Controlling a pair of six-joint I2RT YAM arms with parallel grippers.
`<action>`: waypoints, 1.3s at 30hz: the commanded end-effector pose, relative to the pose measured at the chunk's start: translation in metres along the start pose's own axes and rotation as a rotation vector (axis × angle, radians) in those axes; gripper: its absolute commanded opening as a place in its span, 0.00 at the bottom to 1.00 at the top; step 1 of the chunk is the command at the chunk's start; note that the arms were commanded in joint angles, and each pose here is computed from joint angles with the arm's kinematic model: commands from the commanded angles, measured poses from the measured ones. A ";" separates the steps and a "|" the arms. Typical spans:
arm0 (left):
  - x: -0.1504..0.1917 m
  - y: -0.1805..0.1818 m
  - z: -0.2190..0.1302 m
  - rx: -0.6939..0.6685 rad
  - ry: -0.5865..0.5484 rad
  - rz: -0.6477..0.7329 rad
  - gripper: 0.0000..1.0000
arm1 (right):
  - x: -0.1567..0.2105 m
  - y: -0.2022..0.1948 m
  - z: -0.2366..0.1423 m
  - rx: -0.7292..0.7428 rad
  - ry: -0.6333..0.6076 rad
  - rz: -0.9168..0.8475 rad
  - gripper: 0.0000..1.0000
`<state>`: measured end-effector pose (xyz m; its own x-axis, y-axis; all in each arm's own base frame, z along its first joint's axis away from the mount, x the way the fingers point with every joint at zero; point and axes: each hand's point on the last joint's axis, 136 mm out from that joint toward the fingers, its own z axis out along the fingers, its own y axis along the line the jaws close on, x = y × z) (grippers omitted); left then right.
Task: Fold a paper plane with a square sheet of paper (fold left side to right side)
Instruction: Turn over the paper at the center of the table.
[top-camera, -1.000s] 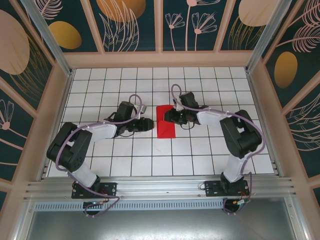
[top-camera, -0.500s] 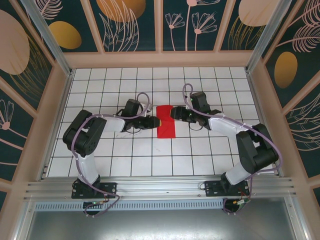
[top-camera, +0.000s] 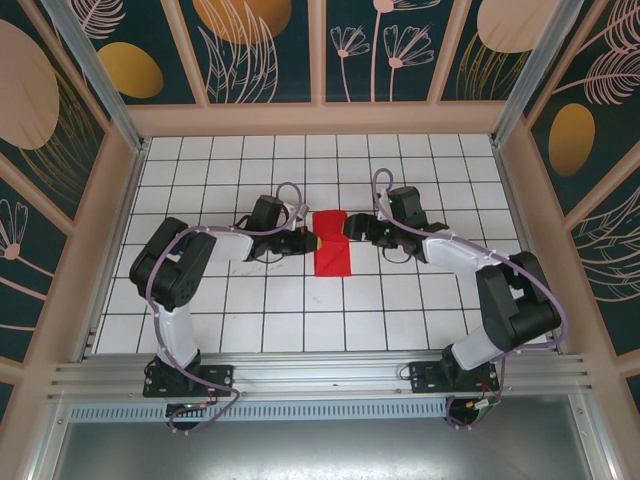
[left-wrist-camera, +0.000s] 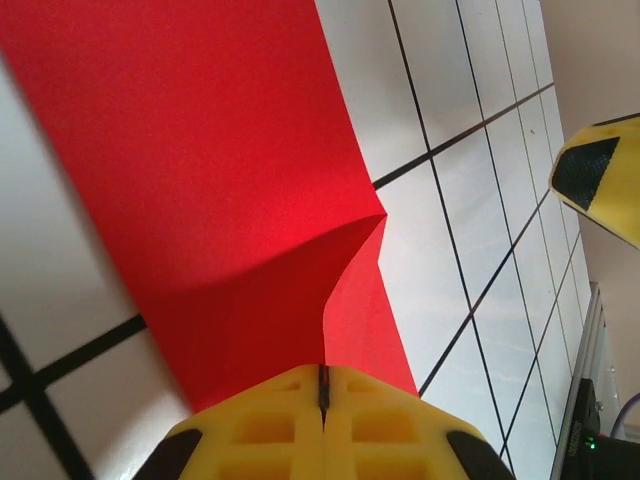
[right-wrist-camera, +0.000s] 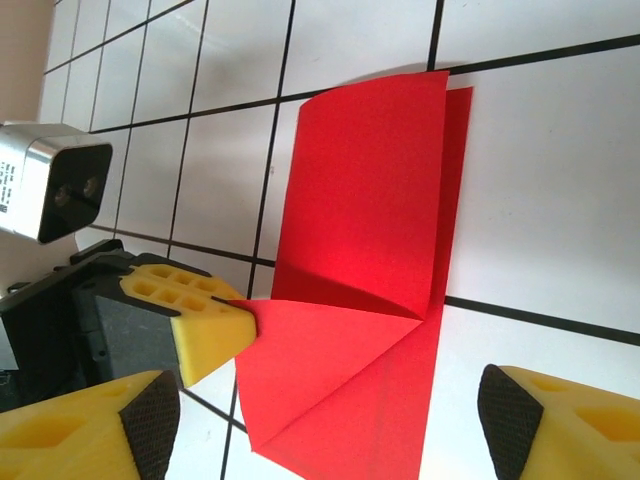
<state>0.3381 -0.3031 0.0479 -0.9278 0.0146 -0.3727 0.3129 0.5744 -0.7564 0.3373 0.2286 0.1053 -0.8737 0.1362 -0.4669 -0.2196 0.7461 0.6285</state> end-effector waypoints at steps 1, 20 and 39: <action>-0.013 -0.022 -0.016 0.019 -0.073 0.082 0.02 | 0.000 0.017 0.001 -0.114 0.010 0.007 0.80; -0.009 -0.017 -0.020 -0.004 -0.092 0.058 0.05 | 0.017 0.029 0.063 -0.292 0.171 0.115 0.54; -0.060 -0.048 -0.115 -0.083 -0.398 0.068 0.99 | -0.041 0.072 -0.007 -0.428 -0.061 -0.131 0.00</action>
<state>0.3525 -0.2518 0.1487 -0.7806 -0.1817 -0.5981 0.3618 0.6490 -0.6693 0.3490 0.2782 0.1142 -0.9049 0.0950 -0.4150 -0.3117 0.5161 0.7978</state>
